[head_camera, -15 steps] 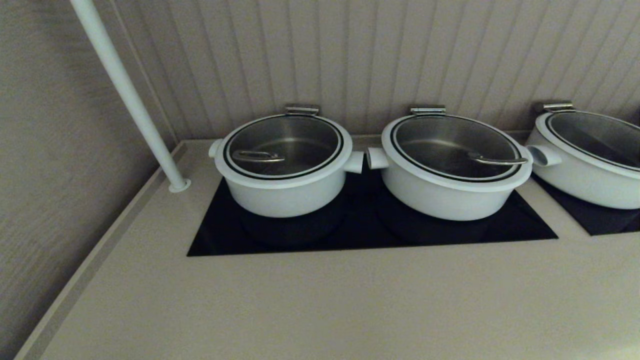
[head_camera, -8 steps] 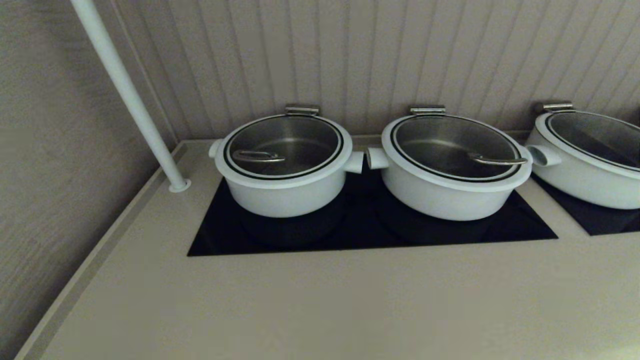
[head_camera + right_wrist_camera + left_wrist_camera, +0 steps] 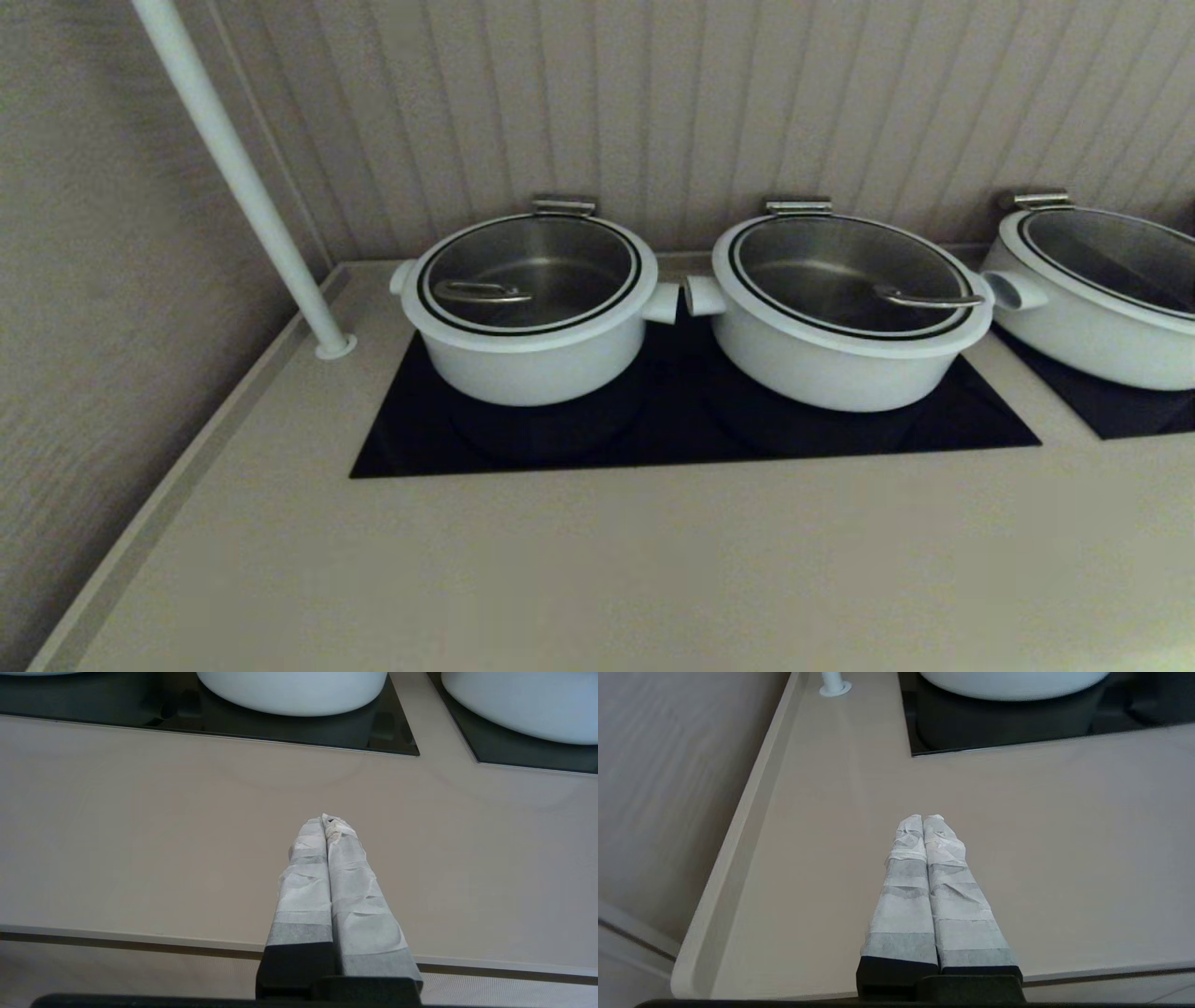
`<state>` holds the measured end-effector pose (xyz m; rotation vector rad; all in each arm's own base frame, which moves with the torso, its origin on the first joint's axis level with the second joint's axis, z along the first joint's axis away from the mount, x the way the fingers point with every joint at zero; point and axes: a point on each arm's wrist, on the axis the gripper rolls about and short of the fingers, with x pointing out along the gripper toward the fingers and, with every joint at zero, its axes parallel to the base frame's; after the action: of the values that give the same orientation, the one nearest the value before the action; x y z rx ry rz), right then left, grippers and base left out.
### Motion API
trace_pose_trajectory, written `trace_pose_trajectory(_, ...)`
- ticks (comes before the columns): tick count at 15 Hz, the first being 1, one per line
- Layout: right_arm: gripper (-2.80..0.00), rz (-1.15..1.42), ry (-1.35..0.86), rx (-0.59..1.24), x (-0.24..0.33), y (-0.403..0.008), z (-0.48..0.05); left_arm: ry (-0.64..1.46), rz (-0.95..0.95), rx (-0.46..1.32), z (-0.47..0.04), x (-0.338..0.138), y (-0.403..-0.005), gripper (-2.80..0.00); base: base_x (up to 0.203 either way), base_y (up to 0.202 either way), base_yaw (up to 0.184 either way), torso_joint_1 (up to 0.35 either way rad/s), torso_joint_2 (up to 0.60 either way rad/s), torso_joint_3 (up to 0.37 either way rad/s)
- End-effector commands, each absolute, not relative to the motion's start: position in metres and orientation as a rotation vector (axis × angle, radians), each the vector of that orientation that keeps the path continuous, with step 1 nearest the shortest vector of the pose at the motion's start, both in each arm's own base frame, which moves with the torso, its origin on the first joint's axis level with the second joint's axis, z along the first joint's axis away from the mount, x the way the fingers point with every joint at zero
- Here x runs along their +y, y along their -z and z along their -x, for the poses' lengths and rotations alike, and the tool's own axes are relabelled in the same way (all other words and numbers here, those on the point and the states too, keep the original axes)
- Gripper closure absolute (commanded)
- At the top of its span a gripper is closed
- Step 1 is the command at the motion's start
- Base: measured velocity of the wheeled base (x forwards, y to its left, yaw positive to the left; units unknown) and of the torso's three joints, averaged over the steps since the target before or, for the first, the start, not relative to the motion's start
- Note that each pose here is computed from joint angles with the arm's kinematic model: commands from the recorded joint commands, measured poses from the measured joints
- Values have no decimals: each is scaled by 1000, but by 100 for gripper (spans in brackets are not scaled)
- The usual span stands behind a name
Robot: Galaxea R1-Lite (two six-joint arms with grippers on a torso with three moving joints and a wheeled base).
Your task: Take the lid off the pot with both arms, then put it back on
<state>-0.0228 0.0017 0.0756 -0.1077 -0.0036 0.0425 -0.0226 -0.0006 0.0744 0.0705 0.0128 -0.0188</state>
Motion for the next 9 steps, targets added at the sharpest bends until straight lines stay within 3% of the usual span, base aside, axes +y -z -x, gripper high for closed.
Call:
trace_pose_trajectory(1,0,109,-43,-4,2,-76,23,17,-67,11,23,-1,-74,0,0,0,0,0,0,0)
trace_pose_trajectory(9,0,117,-44,-3,2,-75,23,5,-58,8,23,0,-75,0,0,0,0,0,0,0)
